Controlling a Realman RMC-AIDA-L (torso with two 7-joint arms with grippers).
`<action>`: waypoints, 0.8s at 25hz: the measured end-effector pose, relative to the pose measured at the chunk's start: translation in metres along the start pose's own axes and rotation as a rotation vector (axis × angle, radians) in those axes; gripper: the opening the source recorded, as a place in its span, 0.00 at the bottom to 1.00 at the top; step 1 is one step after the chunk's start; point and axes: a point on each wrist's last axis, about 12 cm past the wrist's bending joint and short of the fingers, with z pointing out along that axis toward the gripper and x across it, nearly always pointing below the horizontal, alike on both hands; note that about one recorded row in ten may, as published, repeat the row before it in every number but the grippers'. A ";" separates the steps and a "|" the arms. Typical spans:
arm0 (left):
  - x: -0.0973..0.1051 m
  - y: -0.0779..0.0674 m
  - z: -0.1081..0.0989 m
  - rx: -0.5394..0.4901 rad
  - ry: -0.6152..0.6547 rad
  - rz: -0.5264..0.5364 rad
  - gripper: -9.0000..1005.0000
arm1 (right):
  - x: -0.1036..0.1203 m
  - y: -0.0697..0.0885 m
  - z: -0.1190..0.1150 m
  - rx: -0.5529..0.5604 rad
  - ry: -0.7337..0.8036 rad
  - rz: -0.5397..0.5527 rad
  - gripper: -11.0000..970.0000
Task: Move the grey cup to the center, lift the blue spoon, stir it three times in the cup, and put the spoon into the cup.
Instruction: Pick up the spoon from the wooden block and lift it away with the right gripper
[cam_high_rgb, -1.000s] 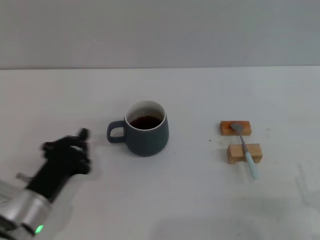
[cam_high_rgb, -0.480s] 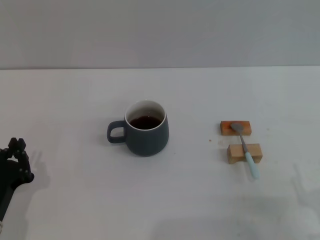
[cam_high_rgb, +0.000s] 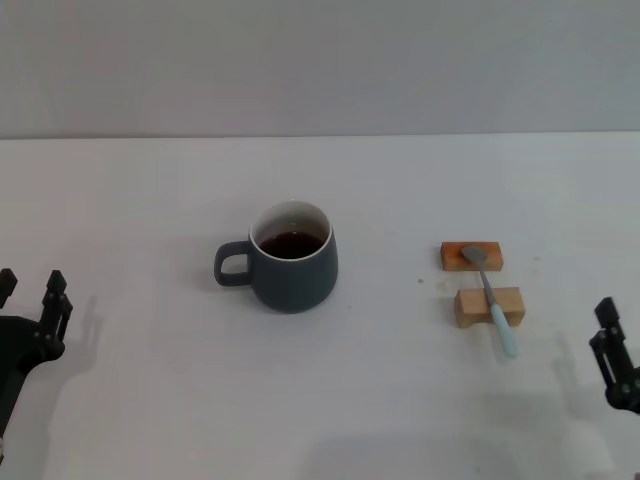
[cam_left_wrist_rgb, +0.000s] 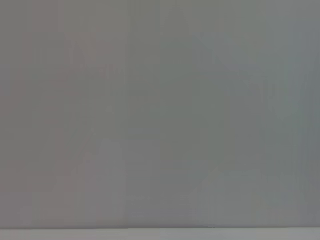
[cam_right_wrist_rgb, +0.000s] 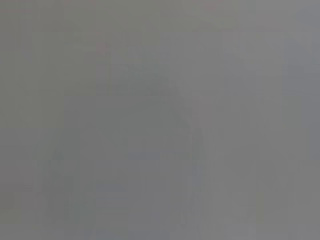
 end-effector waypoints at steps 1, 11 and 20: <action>0.000 0.000 0.000 0.000 0.000 0.000 0.52 | 0.000 0.000 0.000 0.000 0.000 0.000 0.70; 0.001 0.002 -0.001 0.004 0.006 0.011 0.70 | 0.003 0.014 -0.004 -0.079 0.045 0.093 0.70; 0.001 0.003 -0.001 0.008 0.010 0.021 0.86 | 0.014 0.016 0.000 -0.096 0.138 0.120 0.70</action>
